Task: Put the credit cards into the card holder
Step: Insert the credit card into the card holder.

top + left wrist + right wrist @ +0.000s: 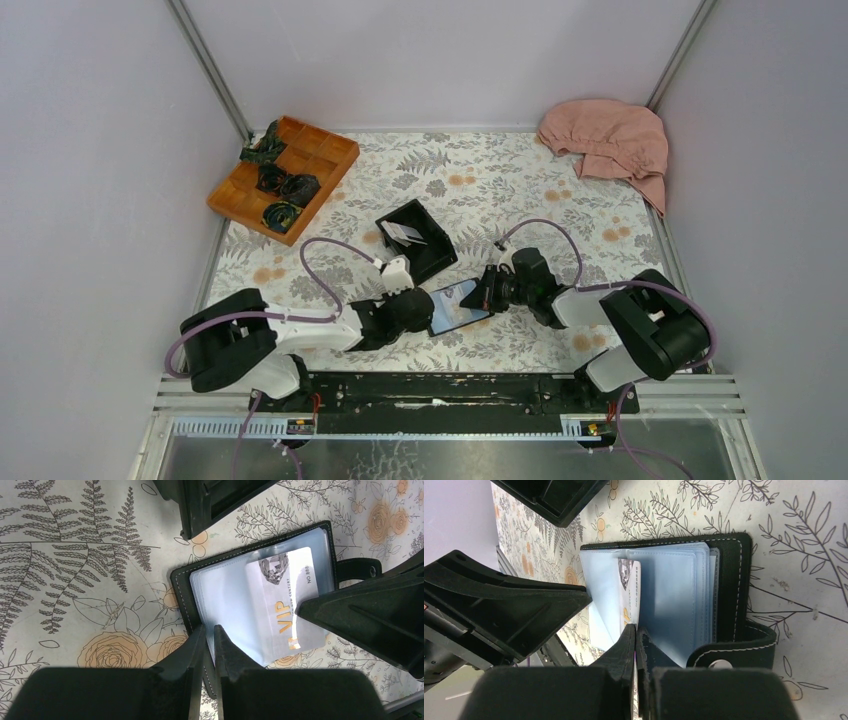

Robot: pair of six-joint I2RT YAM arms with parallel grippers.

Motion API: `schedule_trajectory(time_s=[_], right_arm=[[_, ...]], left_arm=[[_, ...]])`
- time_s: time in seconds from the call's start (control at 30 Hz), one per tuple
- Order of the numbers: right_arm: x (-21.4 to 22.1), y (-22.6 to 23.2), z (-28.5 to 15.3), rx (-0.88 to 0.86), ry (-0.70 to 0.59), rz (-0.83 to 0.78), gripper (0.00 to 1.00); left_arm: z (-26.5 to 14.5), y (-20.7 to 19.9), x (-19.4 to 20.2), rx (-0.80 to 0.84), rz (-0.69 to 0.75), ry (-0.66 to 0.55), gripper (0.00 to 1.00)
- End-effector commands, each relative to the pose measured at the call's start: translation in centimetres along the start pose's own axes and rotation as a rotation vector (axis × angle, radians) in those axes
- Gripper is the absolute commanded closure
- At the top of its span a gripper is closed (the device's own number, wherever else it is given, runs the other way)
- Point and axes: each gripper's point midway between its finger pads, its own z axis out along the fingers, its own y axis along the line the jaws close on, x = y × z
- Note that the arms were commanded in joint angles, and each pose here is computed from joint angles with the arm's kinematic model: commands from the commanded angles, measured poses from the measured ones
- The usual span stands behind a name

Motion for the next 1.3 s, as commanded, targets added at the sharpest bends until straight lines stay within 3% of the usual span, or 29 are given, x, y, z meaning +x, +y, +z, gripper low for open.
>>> schedule_trajectory(time_s=[0.0, 0.5, 0.67, 0.77, 0.97, 1.27], right_arm=[[3.9, -2.6, -0.6, 0.068, 0.129, 0.041, 1.00], [4.5, -2.8, 0.7, 0.132, 0.134, -0.014, 0.99], [4.8, -3.2, 1.1, 0.247, 0.137, -0.117, 0.60], [4.3, -3.4, 0.6, 0.310, 0.122, -0.161, 0.46], [2.8, -2.9, -0.6, 0.371, 0.077, -0.213, 0.41], [3.2, -1.7, -0.2, 0.365, 0.096, -0.262, 0.45]], left_arm=[[0.2, 4.0, 0.9, -0.155, 0.097, 0.013, 0.83], [0.2, 4.6, 1.5, -0.178, 0.105, 0.038, 0.84], [0.0, 4.6, 1.5, -0.173, 0.104, 0.035, 0.84], [-0.1, 4.8, 1.4, -0.174, 0.100, 0.033, 0.85], [0.0, 4.9, 1.6, -0.175, 0.098, 0.036, 0.85], [0.0, 4.5, 1.5, -0.165, 0.096, 0.033, 0.86]])
